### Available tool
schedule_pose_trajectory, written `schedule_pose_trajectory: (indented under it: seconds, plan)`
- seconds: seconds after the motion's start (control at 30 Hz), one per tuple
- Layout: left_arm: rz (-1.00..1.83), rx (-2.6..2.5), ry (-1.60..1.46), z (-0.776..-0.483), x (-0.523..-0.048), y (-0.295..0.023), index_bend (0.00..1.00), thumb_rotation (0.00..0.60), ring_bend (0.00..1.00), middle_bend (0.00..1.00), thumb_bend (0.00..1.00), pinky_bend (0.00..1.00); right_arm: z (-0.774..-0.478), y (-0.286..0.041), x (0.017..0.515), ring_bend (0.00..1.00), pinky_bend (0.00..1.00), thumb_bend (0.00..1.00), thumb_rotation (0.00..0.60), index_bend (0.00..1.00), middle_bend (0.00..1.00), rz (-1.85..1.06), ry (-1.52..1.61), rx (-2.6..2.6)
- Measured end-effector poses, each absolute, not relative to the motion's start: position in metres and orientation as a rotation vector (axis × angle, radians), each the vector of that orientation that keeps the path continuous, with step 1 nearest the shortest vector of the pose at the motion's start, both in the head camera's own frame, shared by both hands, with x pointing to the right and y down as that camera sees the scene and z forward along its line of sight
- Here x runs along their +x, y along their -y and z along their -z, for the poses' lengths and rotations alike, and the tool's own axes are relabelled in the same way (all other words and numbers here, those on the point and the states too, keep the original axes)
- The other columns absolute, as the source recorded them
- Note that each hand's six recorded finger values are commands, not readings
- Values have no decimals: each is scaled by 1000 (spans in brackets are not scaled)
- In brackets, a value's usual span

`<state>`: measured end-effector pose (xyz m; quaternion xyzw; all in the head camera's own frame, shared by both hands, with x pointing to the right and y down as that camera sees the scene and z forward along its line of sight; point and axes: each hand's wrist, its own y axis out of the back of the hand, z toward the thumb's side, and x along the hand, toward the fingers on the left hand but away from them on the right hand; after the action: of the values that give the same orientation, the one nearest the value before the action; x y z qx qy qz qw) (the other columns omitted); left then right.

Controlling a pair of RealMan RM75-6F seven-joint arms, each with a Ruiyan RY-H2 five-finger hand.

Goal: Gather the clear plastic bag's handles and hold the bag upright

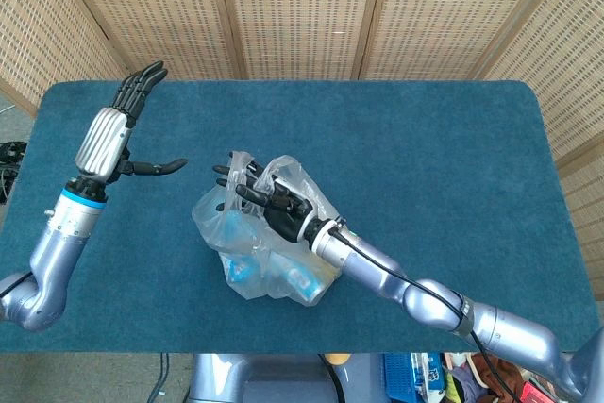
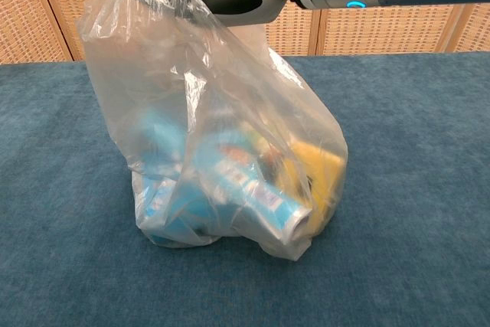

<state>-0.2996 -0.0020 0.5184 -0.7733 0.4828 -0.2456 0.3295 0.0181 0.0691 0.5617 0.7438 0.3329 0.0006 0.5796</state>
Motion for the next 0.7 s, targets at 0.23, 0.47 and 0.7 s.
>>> schedule_pose_trajectory:
  seconds: [0.23,0.47,0.7]
  plan:
    - [727,-1951,-1308,-513,-348,6,0,600,0,0,0,0,-558,-65,18,179,390,358,600,0,196,-5,-788,1741]
    - [784,-1907,-1377,-513,-388,7,0,600,0,0,1,0,-554,-63,14,243,390,360,600,0,240,-3,-790,1737]
    - [817,-1882,-1408,-514,-410,6,0,600,0,0,1,0,-555,-64,12,306,400,361,600,0,305,21,-794,1723]
